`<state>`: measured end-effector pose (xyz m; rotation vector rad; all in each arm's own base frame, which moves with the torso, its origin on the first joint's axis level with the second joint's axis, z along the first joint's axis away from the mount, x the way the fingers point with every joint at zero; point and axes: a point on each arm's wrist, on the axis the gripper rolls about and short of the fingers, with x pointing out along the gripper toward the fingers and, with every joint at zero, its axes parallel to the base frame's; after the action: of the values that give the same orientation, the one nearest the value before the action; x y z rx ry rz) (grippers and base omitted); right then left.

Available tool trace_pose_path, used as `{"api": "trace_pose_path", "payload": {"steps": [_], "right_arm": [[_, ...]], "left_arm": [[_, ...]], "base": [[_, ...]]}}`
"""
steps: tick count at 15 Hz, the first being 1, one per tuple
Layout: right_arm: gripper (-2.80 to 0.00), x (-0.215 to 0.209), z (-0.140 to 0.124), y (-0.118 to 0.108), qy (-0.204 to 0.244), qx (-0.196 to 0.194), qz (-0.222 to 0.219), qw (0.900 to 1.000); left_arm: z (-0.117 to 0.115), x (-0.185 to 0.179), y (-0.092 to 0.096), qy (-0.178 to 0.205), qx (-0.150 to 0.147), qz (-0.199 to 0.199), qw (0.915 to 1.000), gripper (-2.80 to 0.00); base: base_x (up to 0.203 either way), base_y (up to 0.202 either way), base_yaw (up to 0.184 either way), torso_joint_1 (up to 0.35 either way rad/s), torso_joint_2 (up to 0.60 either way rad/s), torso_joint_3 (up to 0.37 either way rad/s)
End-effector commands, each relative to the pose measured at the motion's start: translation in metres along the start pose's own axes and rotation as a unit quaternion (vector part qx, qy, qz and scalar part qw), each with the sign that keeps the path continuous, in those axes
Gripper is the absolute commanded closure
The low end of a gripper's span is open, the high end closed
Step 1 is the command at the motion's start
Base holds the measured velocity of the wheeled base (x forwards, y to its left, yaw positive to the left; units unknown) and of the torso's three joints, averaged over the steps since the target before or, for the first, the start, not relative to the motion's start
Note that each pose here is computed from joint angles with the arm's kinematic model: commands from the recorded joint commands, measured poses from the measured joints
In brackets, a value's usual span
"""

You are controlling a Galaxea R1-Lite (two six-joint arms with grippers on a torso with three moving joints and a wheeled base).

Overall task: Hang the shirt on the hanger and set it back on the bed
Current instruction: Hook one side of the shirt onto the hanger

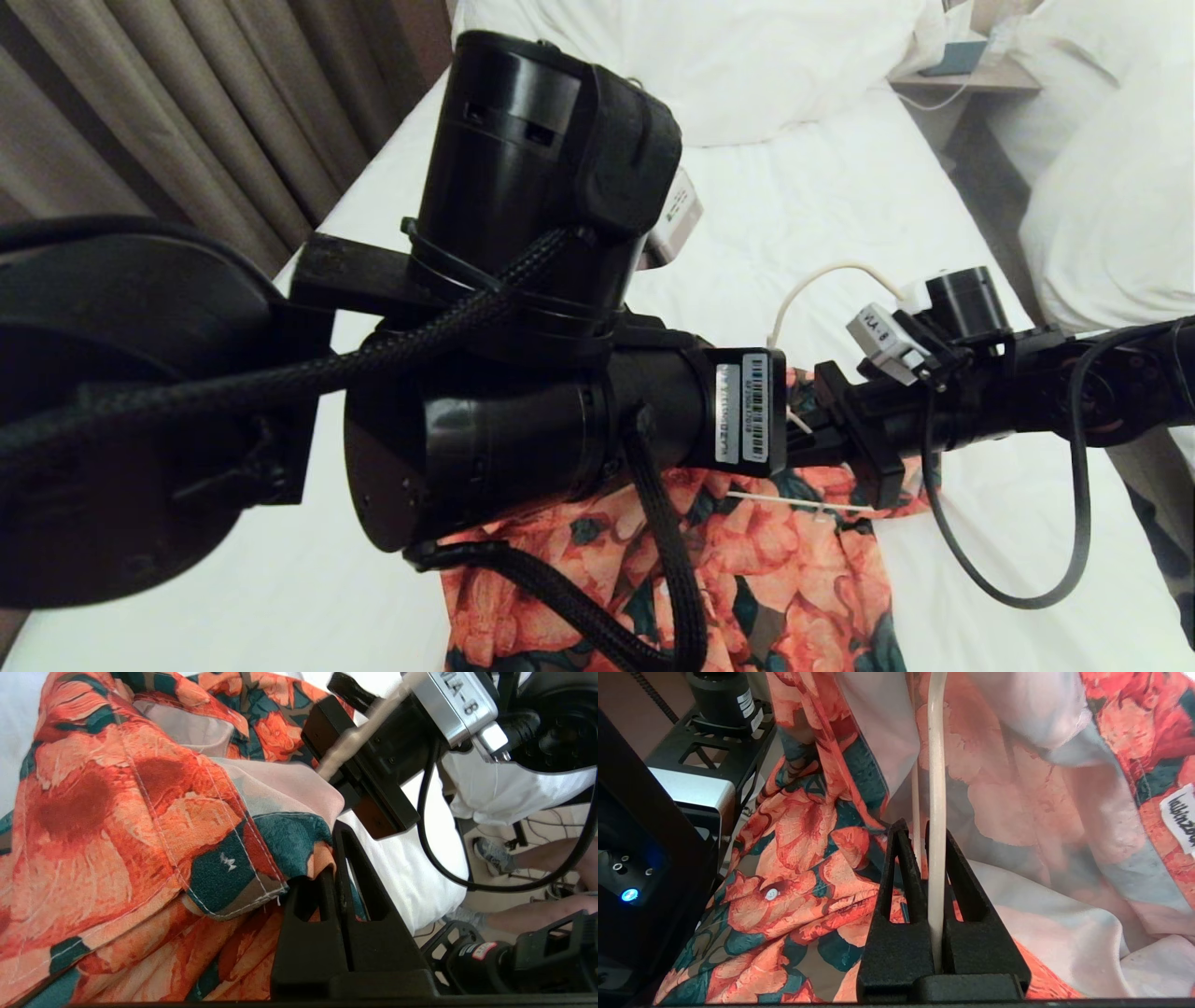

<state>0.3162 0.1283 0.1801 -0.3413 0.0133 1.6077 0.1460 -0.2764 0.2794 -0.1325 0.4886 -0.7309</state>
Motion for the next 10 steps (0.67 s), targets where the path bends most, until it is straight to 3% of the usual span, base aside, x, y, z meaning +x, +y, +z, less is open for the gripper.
{"api": "trace_pose_path", "payload": {"steps": [1, 7, 10], "right_arm": [[0.0, 0.001, -0.003, -0.002, -0.002, 0.0, 0.002, 1.0], [0.0, 0.004, -0.007, -0.012, -0.006, -0.001, 0.003, 1.0], [0.0, 0.005, -0.008, -0.018, -0.007, -0.002, 0.002, 1.0]], "left_arm": [[-0.007, 0.003, -0.005, 0.011, 0.005, -0.003, 0.9999, -2.8], [-0.021, -0.007, -0.02, 0.025, 0.023, -0.021, 0.9992, -2.8], [-0.045, -0.022, -0.033, 0.061, 0.051, -0.048, 0.9957, -2.8]], "base": [[0.0, 0.0, 0.0, 0.0, 0.0, 0.0], [0.0, 0.0, 0.0, 0.0, 0.0, 0.0], [0.0, 0.0, 0.0, 0.0, 0.0, 0.0]]}}
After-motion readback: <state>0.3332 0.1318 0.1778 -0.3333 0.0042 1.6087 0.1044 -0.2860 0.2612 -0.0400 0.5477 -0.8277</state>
